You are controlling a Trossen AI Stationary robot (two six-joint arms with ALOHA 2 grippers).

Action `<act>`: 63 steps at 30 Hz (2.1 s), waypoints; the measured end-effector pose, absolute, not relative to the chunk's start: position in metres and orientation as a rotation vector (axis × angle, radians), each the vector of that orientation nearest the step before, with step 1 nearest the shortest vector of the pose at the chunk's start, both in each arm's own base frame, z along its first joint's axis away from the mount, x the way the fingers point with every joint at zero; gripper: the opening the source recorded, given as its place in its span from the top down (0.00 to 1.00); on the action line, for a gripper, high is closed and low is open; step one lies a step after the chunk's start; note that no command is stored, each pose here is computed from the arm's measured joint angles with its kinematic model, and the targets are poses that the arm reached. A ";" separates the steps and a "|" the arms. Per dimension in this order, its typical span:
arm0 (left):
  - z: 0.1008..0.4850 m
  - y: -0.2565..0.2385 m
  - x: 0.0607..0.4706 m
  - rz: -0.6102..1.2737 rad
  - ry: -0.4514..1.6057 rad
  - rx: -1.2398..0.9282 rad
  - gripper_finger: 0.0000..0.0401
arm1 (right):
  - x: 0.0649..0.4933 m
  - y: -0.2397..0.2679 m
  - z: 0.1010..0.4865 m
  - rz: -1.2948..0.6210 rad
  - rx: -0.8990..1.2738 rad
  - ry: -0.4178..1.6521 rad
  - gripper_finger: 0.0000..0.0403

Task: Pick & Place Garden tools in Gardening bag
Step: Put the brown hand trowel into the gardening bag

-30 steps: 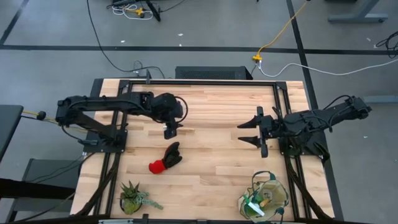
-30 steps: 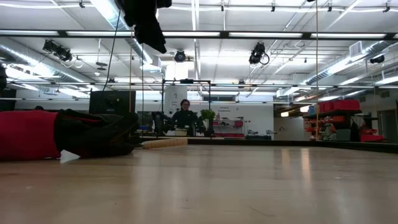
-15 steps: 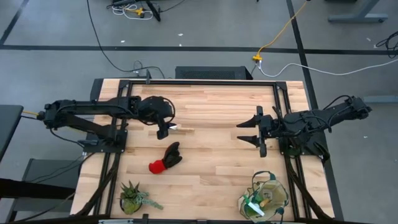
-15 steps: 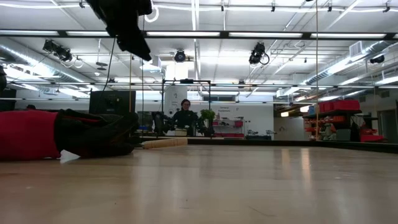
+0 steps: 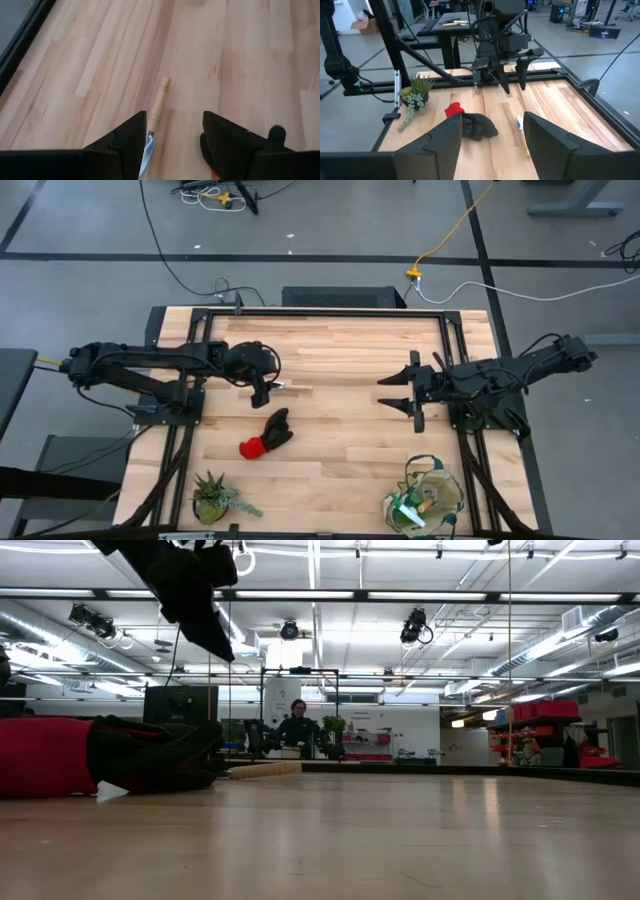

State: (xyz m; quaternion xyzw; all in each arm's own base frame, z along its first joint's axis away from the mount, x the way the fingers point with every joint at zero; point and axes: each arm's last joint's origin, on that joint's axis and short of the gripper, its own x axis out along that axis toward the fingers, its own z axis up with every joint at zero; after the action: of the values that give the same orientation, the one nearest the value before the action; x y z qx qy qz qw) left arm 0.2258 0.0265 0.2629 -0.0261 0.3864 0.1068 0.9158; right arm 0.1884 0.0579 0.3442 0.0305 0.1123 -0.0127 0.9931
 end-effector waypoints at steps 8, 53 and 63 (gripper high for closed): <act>0.260 0.026 0.225 0.220 0.798 -0.054 0.50 | 0.194 0.060 0.340 -0.027 0.053 0.244 0.47; 0.192 0.039 0.280 0.205 0.968 0.069 0.50 | 0.202 0.062 0.339 -0.052 0.057 0.226 0.47; 0.159 0.052 0.291 0.174 1.053 0.033 0.50 | 0.202 0.062 0.338 -0.052 0.058 0.230 0.47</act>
State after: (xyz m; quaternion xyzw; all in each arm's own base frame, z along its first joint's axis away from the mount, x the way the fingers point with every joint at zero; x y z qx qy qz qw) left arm 0.2909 0.0522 0.1593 0.0156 0.5020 0.0830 0.8607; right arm 0.2022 0.0621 0.3381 0.0288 0.1148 -0.0262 0.9926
